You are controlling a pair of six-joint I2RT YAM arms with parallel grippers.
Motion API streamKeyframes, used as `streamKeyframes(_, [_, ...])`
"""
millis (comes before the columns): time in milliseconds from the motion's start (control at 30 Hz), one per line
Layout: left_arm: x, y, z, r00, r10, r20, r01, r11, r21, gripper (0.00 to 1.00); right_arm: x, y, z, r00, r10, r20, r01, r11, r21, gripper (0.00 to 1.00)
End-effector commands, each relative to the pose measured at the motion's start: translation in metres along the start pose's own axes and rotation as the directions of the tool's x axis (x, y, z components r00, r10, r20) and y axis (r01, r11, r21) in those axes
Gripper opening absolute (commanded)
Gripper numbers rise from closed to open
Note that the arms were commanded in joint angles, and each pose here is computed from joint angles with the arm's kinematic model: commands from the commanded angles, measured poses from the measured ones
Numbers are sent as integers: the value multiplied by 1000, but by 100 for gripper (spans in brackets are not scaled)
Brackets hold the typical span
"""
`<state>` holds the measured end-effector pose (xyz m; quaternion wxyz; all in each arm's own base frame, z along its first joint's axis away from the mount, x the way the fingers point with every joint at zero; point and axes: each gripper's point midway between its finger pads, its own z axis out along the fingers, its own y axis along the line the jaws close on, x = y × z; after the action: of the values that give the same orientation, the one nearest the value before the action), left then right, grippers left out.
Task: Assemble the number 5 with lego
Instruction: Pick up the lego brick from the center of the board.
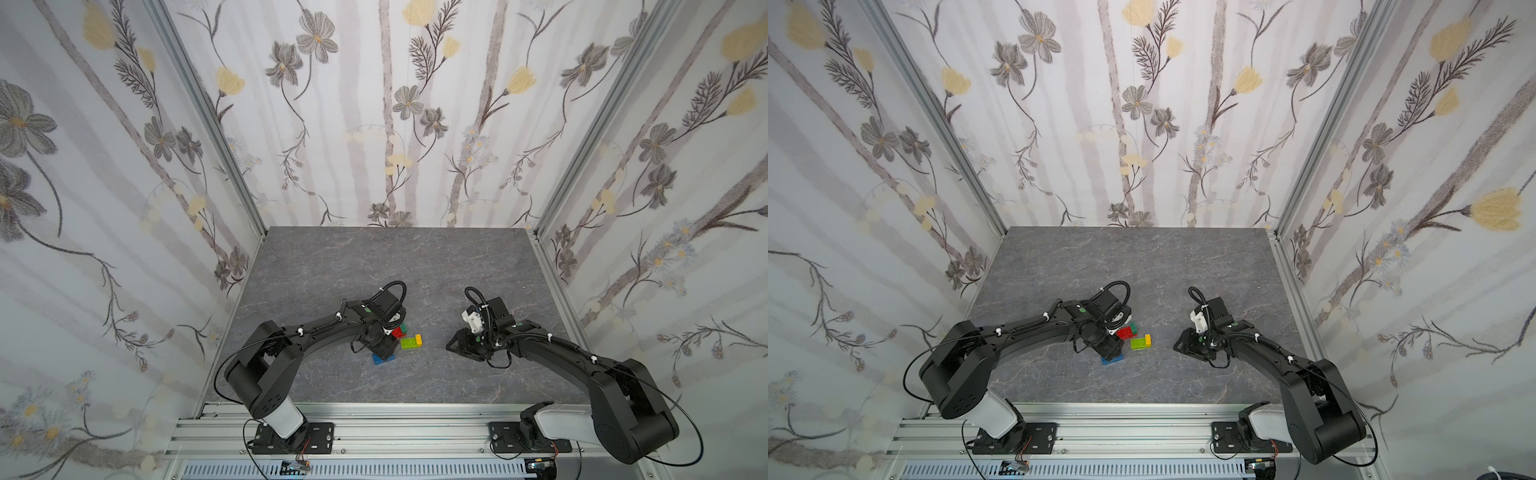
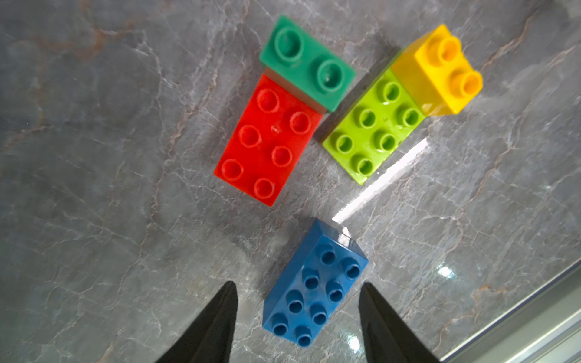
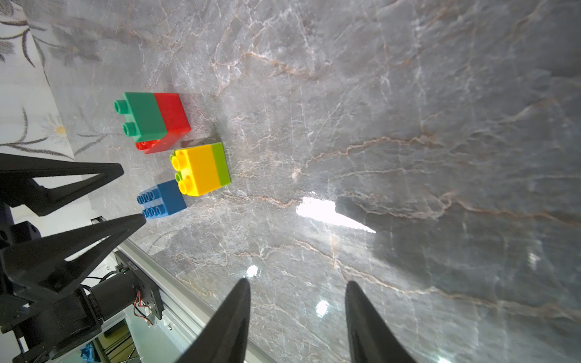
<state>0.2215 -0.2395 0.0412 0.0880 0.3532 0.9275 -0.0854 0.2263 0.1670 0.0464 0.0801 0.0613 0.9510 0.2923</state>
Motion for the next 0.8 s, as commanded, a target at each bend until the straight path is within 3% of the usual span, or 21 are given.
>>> streamKeyframes(0, [16, -3, 3, 997, 37, -71, -36, 999, 17, 59, -3, 0, 0, 1000, -10, 15, 10, 1000, 2, 49])
streamKeyframes(200, [10, -9, 0, 996, 83, -39, -83, 996, 11, 62, -3, 0, 2, 1000, -8, 5, 8, 1000, 4, 49])
streamKeyframes(433, [7, -12, 11, 988, 133, -76, -134, 991, 2, 64, -5, 2, 2, 1000, -9, 6, 9, 1000, 2, 49])
streamKeyframes(767, [-2, -18, 17, 986, 146, -74, -145, 989, 27, 53, -1, -3, 2, 1000, -5, 3, 4, 1000, 12, 49])
